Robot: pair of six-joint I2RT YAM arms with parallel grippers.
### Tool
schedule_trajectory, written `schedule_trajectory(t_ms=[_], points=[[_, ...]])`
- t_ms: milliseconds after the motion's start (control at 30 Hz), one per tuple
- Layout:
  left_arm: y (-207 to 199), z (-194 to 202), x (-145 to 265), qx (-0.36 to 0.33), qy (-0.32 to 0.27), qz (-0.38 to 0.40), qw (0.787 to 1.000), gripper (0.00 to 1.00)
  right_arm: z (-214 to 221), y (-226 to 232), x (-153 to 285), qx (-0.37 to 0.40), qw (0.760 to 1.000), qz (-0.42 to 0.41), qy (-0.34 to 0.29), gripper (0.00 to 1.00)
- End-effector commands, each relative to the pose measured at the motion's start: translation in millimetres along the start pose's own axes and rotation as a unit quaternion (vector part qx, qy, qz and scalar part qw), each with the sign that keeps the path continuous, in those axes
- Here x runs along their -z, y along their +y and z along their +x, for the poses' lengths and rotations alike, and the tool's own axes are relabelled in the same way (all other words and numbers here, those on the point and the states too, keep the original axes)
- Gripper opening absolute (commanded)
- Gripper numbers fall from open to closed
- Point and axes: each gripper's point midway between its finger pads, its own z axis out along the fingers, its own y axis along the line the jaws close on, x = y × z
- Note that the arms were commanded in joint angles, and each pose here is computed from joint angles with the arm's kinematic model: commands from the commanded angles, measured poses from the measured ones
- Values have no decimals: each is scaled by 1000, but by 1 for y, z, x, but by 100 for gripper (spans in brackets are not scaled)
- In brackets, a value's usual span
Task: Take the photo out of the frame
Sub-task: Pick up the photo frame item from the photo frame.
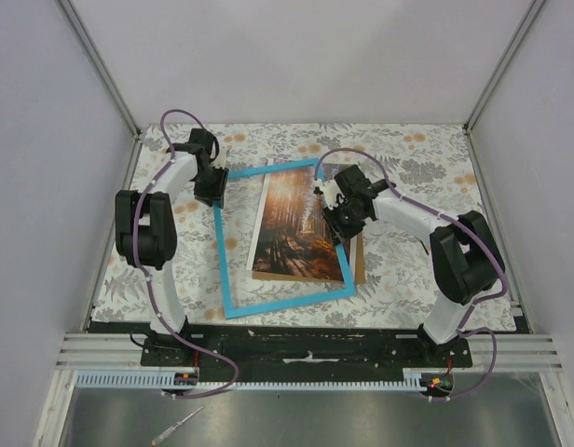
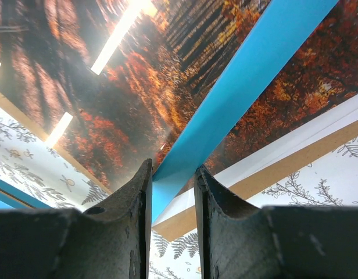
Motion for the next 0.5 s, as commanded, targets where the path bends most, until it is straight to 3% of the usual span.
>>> schedule_trajectory(t_ms=[0, 467], points=[[-8, -29, 33, -14, -51, 21, 998, 41, -46, 40, 23, 62, 994, -64, -55, 0], [51, -51, 40, 3, -64, -38, 997, 43, -88, 86, 2, 114, 989, -84, -48, 0]])
